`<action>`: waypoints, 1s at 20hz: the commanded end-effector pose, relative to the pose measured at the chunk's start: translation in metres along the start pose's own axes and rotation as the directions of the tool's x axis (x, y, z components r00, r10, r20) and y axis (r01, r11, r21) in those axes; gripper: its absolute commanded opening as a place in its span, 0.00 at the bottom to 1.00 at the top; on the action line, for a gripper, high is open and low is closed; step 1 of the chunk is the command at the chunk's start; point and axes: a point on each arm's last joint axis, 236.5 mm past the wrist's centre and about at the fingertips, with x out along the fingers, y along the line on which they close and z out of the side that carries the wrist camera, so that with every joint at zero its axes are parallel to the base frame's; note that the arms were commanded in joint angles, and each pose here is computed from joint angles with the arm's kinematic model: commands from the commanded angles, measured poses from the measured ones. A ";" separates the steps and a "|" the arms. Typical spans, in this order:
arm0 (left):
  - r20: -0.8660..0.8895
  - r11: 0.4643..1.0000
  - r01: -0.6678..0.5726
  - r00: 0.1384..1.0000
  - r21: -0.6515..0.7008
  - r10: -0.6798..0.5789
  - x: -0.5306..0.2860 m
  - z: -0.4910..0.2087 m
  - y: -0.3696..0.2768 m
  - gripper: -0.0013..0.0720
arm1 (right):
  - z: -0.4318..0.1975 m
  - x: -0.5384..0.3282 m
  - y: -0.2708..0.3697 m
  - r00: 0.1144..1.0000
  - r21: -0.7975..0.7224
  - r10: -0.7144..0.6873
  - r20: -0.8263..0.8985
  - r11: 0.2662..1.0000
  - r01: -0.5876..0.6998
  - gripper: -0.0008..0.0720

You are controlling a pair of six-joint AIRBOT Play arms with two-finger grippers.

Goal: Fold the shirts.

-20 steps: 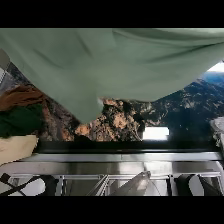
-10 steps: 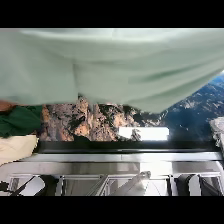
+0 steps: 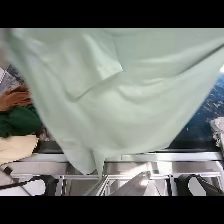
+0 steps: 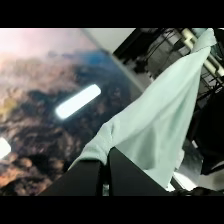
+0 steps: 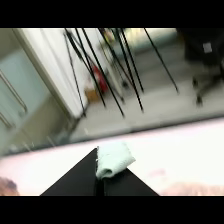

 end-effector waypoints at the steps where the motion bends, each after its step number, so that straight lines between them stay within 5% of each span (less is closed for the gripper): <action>1: -0.128 0.990 -0.074 0.990 -0.117 0.059 0.078 -0.039 0.118 0.05 | -0.112 0.095 -0.091 0.967 0.026 -0.164 -0.195 0.985 0.173 0.04; 2: -0.120 0.982 -0.093 0.990 -0.163 0.074 0.090 -0.046 0.152 0.05 | -0.135 0.113 -0.113 0.956 0.054 -0.194 -0.221 0.976 0.211 0.04; 3: -0.105 0.968 -0.115 0.990 -0.222 0.094 0.099 -0.053 0.186 0.07 | -0.160 0.129 -0.134 0.943 0.098 -0.208 -0.261 0.966 0.240 0.37; 4: -0.089 0.955 -0.129 0.990 -0.269 0.108 0.102 -0.059 0.212 0.48 | -0.181 0.140 -0.146 0.932 0.141 -0.199 -0.304 0.958 0.251 0.81; 5: -0.073 0.936 -0.131 0.991 -0.327 0.114 0.098 -0.063 0.231 0.97 | -0.198 0.145 -0.151 0.920 0.177 -0.169 -0.353 0.954 0.243 0.92; 9: -0.090 0.866 -0.133 0.991 -0.482 0.102 0.034 -0.083 0.257 0.98 | -0.209 0.113 -0.156 0.872 0.180 -0.067 -0.484 0.968 0.174 0.92; 11: -0.204 0.790 -0.146 0.979 -0.596 0.028 0.004 -0.116 0.244 0.98 | -0.226 0.077 -0.169 0.803 0.181 -0.035 -0.595 0.968 0.176 0.91; 13: -0.369 0.697 -0.252 0.929 -0.672 -0.020 -0.010 -0.162 0.234 0.98 | -0.257 0.041 -0.180 0.718 0.216 -0.001 -0.696 0.953 0.211 0.70; 15: -0.534 0.620 -0.415 0.845 -0.666 -0.008 -0.011 -0.218 0.228 0.98 | -0.297 0.008 -0.174 0.636 0.309 0.089 -0.766 0.919 0.243 0.70; 20: -0.755 0.547 -0.616 0.655 -0.566 -0.043 -0.009 -0.348 0.187 0.98 | -0.395 -0.060 -0.141 0.475 0.490 0.288 -0.831 0.783 0.383 0.70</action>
